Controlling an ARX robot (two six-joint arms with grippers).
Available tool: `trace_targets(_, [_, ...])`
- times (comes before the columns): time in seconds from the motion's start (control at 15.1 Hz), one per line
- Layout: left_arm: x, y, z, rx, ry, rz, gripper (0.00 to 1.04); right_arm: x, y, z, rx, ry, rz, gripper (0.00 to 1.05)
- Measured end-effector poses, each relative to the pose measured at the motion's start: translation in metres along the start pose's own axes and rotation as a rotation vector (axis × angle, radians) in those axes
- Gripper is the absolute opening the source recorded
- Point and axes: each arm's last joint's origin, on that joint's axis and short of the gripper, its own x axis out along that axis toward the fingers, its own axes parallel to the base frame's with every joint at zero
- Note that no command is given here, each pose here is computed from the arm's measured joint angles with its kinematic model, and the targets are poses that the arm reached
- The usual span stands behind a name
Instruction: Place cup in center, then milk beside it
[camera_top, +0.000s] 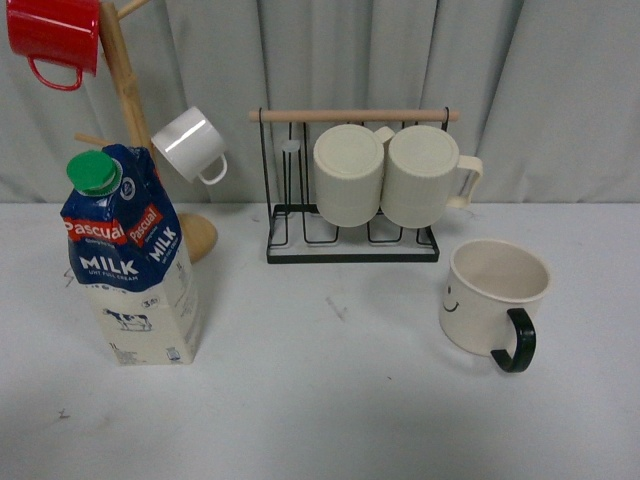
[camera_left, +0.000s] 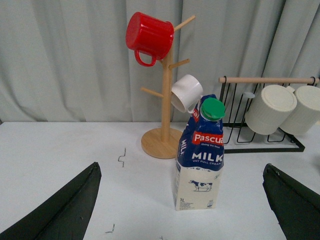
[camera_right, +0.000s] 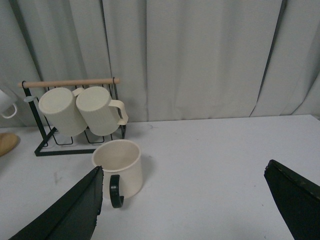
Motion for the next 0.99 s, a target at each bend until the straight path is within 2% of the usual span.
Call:
trace_targets(0.66, [0.0, 0.0, 0.0, 0.0, 0.0, 0.0, 0.98, 0.0, 0.0, 0.0, 0.0, 0.0, 0.0, 0.98])
trace_targets(0.86, [0.0, 0.0, -0.0001, 0.0, 0.001, 0.001, 0.98, 0.0032, -0.0024, -0.0025, 0.05, 0.135, 0.117, 0.98])
trace_targets(0.99, [0.0, -0.0001, 0.0, 0.0, 0.0, -0.003, 0.98, 0.0088, -0.0035, -0.0004, 0.081, 0.168, 0.167, 0.98])
